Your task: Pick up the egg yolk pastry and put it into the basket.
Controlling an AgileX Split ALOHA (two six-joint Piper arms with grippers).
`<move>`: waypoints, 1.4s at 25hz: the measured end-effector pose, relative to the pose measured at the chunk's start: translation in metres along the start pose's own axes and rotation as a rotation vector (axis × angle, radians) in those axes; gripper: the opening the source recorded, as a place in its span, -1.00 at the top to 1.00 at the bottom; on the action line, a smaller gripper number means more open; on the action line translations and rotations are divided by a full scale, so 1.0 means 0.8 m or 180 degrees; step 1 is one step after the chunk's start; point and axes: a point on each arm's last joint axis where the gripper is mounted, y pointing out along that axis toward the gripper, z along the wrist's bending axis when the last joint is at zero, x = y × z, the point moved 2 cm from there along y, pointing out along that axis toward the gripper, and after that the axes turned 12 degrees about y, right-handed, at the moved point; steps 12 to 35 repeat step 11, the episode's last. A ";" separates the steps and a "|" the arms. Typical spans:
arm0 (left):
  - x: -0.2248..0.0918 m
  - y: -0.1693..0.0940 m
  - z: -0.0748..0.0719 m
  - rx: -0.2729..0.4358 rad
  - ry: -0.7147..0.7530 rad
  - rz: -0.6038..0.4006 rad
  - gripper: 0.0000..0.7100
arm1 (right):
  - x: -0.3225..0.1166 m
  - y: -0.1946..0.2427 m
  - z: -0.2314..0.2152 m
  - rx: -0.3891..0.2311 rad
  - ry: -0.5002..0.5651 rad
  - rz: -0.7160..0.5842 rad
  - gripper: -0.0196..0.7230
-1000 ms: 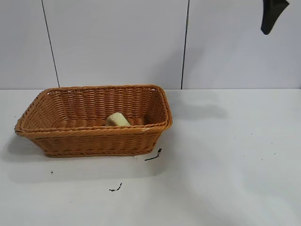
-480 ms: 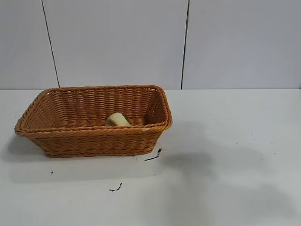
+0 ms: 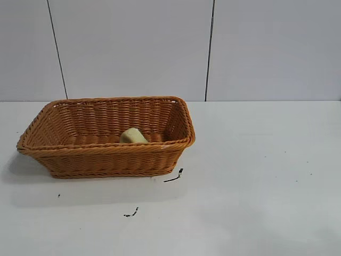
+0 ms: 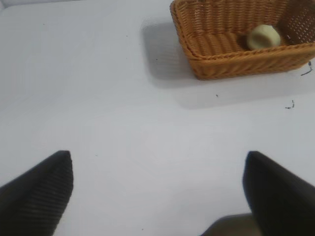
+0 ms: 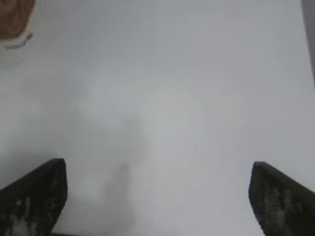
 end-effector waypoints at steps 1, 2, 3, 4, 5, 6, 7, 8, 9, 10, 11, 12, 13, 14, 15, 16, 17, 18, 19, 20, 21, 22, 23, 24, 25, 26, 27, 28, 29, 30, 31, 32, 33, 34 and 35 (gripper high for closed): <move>0.000 0.000 0.000 0.0000 0.0000 0.0000 -0.96 | 0.000 0.000 0.000 0.0033 -0.0016 0.0000 -0.92; 0.000 0.000 0.000 0.0000 0.0000 0.0000 -0.96 | 0.000 0.000 0.000 0.0064 -0.0031 0.0006 -0.92; 0.000 0.000 0.000 0.0000 0.0000 0.0000 -0.96 | 0.000 0.000 0.001 0.0084 -0.0041 0.0010 -0.92; 0.000 0.000 0.000 0.0000 0.0000 0.0000 -0.96 | 0.000 0.000 0.001 0.0099 -0.0048 0.0013 -0.92; 0.000 0.000 0.000 0.0000 0.0000 0.0000 -0.96 | 0.000 0.000 0.001 0.0101 -0.0050 0.0013 -0.92; 0.000 0.000 0.000 0.0000 0.0000 0.0000 -0.96 | 0.000 0.000 0.001 0.0101 -0.0047 0.0013 -0.92; 0.000 0.000 0.000 0.0000 0.0000 0.0000 -0.96 | 0.000 0.000 0.001 0.0101 -0.0044 0.0013 -0.92; 0.000 0.000 0.000 0.0000 0.0000 0.0000 -0.96 | 0.000 0.000 0.001 0.0101 -0.0040 0.0013 -0.92; 0.000 0.000 0.000 0.0000 0.0000 0.0000 -0.96 | 0.000 0.000 0.001 0.0099 -0.0041 0.0013 -0.92; 0.000 0.000 0.000 0.0000 0.0000 0.0000 -0.96 | 0.000 0.000 0.001 0.0099 -0.0041 0.0013 -0.92; 0.000 0.000 0.000 0.0000 0.0000 0.0000 -0.96 | 0.000 0.000 0.001 0.0099 -0.0038 0.0013 -0.92; 0.000 0.000 0.000 0.0000 0.0000 0.0000 -0.96 | 0.000 0.000 0.001 0.0099 -0.0038 0.0013 -0.92; 0.000 0.000 0.000 0.0000 0.0000 0.0000 -0.96 | 0.000 0.000 0.001 0.0099 -0.0038 0.0013 -0.92; 0.000 0.000 0.000 0.0000 0.0000 0.0000 -0.96 | 0.000 0.000 0.001 0.0099 -0.0038 0.0013 -0.92; 0.000 0.000 0.000 0.0000 0.0000 0.0000 -0.96 | 0.000 0.000 0.001 0.0099 -0.0038 0.0013 -0.92; 0.000 0.000 0.000 0.0000 0.0000 0.0000 -0.96 | 0.000 0.000 0.001 0.0099 -0.0038 0.0013 -0.92; 0.000 0.000 0.000 0.0000 0.0000 0.0000 -0.96 | 0.000 0.000 0.001 0.0099 -0.0038 0.0013 -0.92; 0.000 0.000 0.000 0.0000 0.0000 0.0000 -0.96 | 0.000 0.000 0.001 0.0099 -0.0038 0.0013 -0.92; 0.000 0.000 0.000 0.0000 0.0000 0.0000 -0.96 | 0.000 0.000 0.001 0.0099 -0.0038 0.0013 -0.92; 0.000 0.000 0.000 0.0000 0.0000 0.0000 -0.96 | 0.000 0.000 0.001 0.0099 -0.0038 0.0013 -0.92; 0.000 0.000 0.000 0.0000 0.0000 0.0000 -0.96 | 0.000 0.000 0.001 0.0099 -0.0038 0.0013 -0.92; 0.000 0.000 0.000 0.0000 0.0000 0.0000 -0.96 | 0.000 0.000 0.001 0.0099 -0.0038 0.0013 -0.92; 0.000 0.000 0.000 0.0000 0.0000 0.0000 -0.96 | 0.000 0.000 0.001 0.0099 -0.0038 0.0013 -0.92; 0.000 0.000 0.000 0.0000 0.0000 0.0000 -0.96 | 0.000 0.000 0.001 0.0099 -0.0038 0.0013 -0.92; 0.000 0.000 0.000 0.0000 0.0000 0.0000 -0.96 | 0.000 0.000 0.001 0.0099 -0.0038 0.0013 -0.92; 0.000 0.000 0.000 0.0000 0.0000 0.0000 -0.96 | 0.000 0.000 0.001 0.0099 -0.0038 0.0013 -0.92; 0.000 0.000 0.000 0.0000 0.0000 0.0000 -0.96 | 0.000 0.000 0.001 0.0099 -0.0038 0.0013 -0.92; 0.000 0.000 0.000 0.0000 0.0000 0.0000 -0.96 | 0.000 0.000 0.001 0.0099 -0.0038 0.0013 -0.92; 0.000 0.000 0.000 0.0000 0.0000 0.0000 -0.96 | 0.000 0.000 0.001 0.0099 -0.0038 0.0013 -0.92; 0.000 0.000 0.000 0.0000 0.0000 0.0000 -0.96 | 0.000 0.000 0.001 0.0099 -0.0038 0.0013 -0.92; 0.000 0.000 0.000 0.0000 0.0000 0.0000 -0.96 | 0.000 0.000 0.001 0.0099 -0.0038 0.0013 -0.92; 0.000 0.000 0.000 0.0000 0.0000 0.0000 -0.96 | 0.000 0.000 0.001 0.0099 -0.0038 0.0013 -0.92; 0.000 0.000 0.000 0.0000 0.0000 0.0000 -0.96 | 0.000 0.000 0.001 0.0099 -0.0038 0.0013 -0.92; 0.000 0.000 0.000 0.0000 0.0000 0.0000 -0.96 | 0.000 0.000 0.001 0.0099 -0.0038 0.0013 -0.92; 0.000 0.000 0.000 0.0000 0.0000 0.0000 -0.96 | 0.000 0.000 0.001 0.0099 -0.0038 0.0013 -0.92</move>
